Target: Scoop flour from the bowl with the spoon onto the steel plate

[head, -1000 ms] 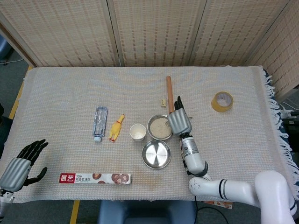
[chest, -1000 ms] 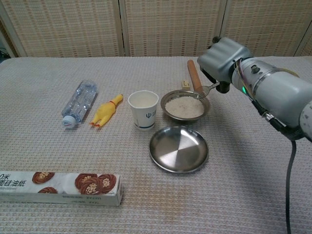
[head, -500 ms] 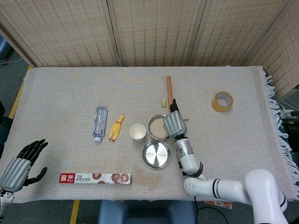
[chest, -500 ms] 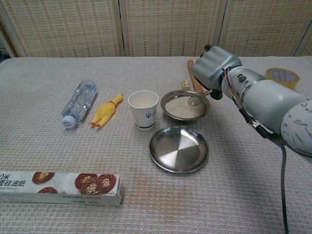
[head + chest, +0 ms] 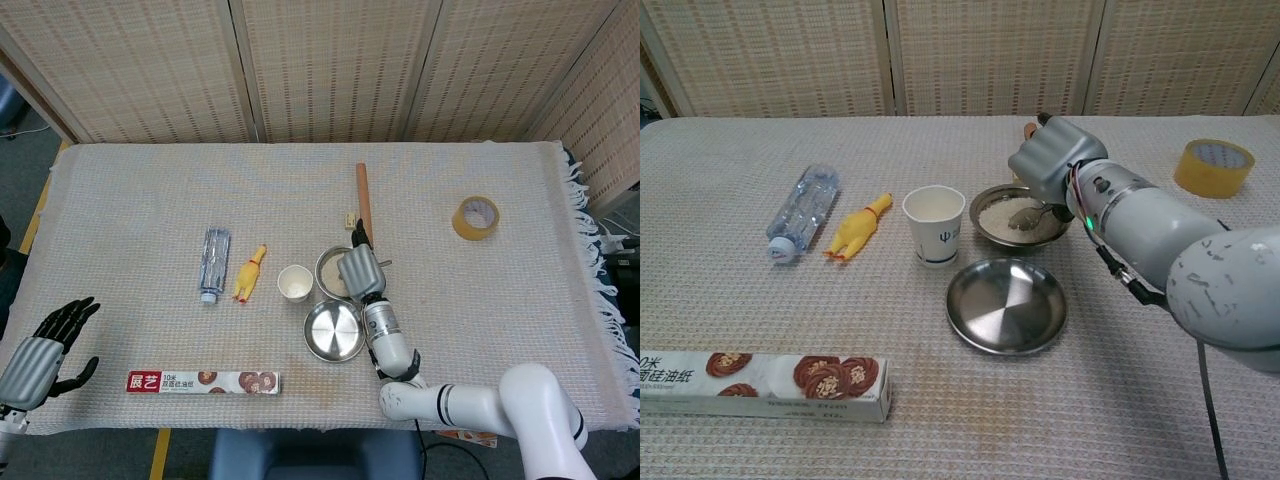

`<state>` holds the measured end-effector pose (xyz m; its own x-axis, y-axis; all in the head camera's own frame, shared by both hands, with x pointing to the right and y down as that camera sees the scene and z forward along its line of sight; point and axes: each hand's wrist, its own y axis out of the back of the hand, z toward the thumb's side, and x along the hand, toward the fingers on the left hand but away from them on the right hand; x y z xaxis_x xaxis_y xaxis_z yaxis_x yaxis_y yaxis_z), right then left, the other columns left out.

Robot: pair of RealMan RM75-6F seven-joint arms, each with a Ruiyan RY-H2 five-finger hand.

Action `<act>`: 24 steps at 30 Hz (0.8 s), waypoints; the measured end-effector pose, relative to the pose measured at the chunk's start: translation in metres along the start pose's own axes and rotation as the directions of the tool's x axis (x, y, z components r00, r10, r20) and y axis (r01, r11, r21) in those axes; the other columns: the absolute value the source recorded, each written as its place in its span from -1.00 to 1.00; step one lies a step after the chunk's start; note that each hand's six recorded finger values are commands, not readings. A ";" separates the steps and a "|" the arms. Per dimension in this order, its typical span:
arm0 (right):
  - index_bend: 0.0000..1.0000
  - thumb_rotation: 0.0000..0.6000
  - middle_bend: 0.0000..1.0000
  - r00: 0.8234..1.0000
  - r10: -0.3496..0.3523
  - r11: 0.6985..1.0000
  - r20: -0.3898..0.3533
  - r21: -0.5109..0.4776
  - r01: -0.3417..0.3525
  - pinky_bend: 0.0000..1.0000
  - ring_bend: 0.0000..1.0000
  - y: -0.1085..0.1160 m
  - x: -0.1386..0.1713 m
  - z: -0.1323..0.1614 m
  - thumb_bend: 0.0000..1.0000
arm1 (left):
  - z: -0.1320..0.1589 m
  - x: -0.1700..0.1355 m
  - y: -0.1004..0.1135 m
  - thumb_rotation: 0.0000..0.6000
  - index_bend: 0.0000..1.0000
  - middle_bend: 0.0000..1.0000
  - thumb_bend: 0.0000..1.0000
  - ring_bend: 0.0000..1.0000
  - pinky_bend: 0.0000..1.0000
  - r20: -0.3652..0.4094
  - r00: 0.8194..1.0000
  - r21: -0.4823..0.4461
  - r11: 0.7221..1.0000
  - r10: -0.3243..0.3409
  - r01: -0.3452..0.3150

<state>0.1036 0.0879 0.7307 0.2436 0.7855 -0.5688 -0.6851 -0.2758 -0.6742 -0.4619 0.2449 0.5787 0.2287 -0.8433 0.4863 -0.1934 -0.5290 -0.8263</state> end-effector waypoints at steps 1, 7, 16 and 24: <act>0.85 1.00 0.14 1.000 0.001 1.000 0.001 -0.014 -0.001 -1.00 -0.75 0.000 0.000 0.000 -0.31 | 0.000 0.000 0.000 1.00 -1.00 -1.00 -0.18 -0.97 -0.76 -0.001 1.000 0.000 1.000 0.001 -0.001; 0.86 1.00 0.14 0.999 0.042 0.990 -0.006 -0.137 -0.043 -1.00 -0.73 -0.003 -0.002 0.002 -0.31 | -0.002 0.000 -0.001 1.00 -1.00 -1.00 -0.18 -0.97 -0.76 -0.008 1.000 0.006 1.000 -0.001 0.001; 0.86 1.00 0.14 0.992 0.124 0.935 -0.029 -0.333 -0.126 -1.00 -0.72 -0.010 -0.002 -0.005 -0.31 | -0.002 0.001 -0.001 1.00 -1.00 -1.00 -0.18 -0.97 -0.76 -0.012 1.000 0.009 1.000 0.000 0.000; 0.86 1.00 0.14 0.991 0.131 0.902 -0.011 -0.413 -0.124 -1.00 -0.72 -0.010 -0.001 -0.024 -0.31 | -0.002 0.002 -0.002 1.00 -1.00 -1.00 -0.18 -0.97 -0.76 -0.016 1.000 0.011 1.000 -0.002 0.003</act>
<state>0.1267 0.0766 0.7262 0.1589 0.7367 -0.6572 -0.3650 -0.5747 -0.7324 -0.4634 0.2443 0.5815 0.2139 -0.8435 0.4927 -0.1824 -0.5300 -0.8281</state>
